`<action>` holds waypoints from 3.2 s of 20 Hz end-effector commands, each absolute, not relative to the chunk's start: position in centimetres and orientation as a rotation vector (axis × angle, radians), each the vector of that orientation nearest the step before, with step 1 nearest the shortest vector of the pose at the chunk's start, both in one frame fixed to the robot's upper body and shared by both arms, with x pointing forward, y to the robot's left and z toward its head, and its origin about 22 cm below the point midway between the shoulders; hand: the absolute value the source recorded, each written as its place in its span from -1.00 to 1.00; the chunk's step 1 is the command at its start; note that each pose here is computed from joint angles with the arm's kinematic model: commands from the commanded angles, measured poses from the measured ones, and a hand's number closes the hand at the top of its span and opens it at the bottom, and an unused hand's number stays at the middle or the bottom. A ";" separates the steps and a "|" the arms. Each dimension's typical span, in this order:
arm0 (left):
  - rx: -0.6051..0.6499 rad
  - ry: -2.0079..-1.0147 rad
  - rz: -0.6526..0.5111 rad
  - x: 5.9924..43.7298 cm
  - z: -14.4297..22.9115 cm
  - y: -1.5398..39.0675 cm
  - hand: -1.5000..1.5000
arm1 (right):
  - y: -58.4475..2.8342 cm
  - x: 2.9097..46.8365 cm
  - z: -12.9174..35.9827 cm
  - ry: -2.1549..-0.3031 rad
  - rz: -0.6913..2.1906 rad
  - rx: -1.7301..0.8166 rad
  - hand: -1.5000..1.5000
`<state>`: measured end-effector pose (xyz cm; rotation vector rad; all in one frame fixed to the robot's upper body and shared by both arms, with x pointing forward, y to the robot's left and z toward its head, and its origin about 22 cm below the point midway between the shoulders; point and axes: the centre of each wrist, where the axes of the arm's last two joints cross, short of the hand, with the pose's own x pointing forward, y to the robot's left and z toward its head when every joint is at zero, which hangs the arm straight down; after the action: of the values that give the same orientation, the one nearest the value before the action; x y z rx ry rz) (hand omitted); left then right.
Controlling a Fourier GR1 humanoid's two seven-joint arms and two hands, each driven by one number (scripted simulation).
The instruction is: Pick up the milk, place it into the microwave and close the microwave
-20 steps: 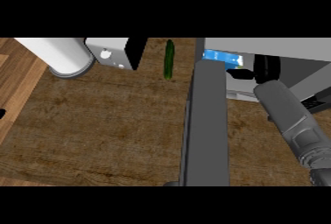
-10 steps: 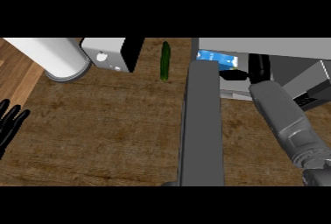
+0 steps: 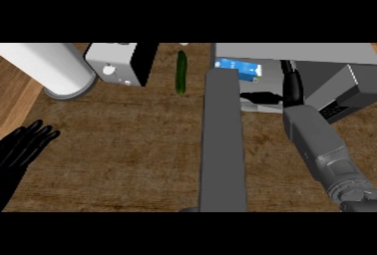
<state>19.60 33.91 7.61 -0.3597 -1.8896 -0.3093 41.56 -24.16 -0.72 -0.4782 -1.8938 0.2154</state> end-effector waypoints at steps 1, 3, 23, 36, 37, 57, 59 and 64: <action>-0.413 -1.877 -0.316 19.7 6.6 32.1 1.00 | -24.6 39.2 -4.2 -1.868 0.138 -0.363 -1.00; -0.430 -1.863 -0.338 20.6 7.4 31.5 1.00 | -25.3 38.9 -4.5 -1.869 0.116 -0.255 -1.00; -0.527 -1.756 -0.504 21.6 7.5 22.1 1.00 | -27.0 26.6 -13.9 -1.841 0.026 -0.099 -1.00; -0.540 -1.662 -0.811 26.2 4.6 12.3 1.00 | -30.7 16.7 -12.3 -1.848 0.001 -0.122 -1.00; -0.567 -1.640 -0.837 25.3 2.3 11.5 1.00 | -31.3 16.9 -11.5 -1.858 0.030 -0.124 -1.00; -0.413 -1.716 -0.750 26.4 -6.2 4.3 1.00 | -32.3 13.9 -1.9 -2.044 0.155 0.120 -1.00; -0.392 -1.689 -0.771 26.2 -7.6 4.9 1.00 | -31.7 14.0 -0.4 -2.067 0.172 0.141 -1.00; -0.421 -1.752 -0.688 26.5 -5.6 3.2 1.00 | -32.0 14.4 1.2 -2.084 0.190 0.202 -1.00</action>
<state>26.63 4.36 -6.25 -0.4124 -1.7217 -0.7342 14.10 -31.98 -0.13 0.1552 -2.0615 0.1744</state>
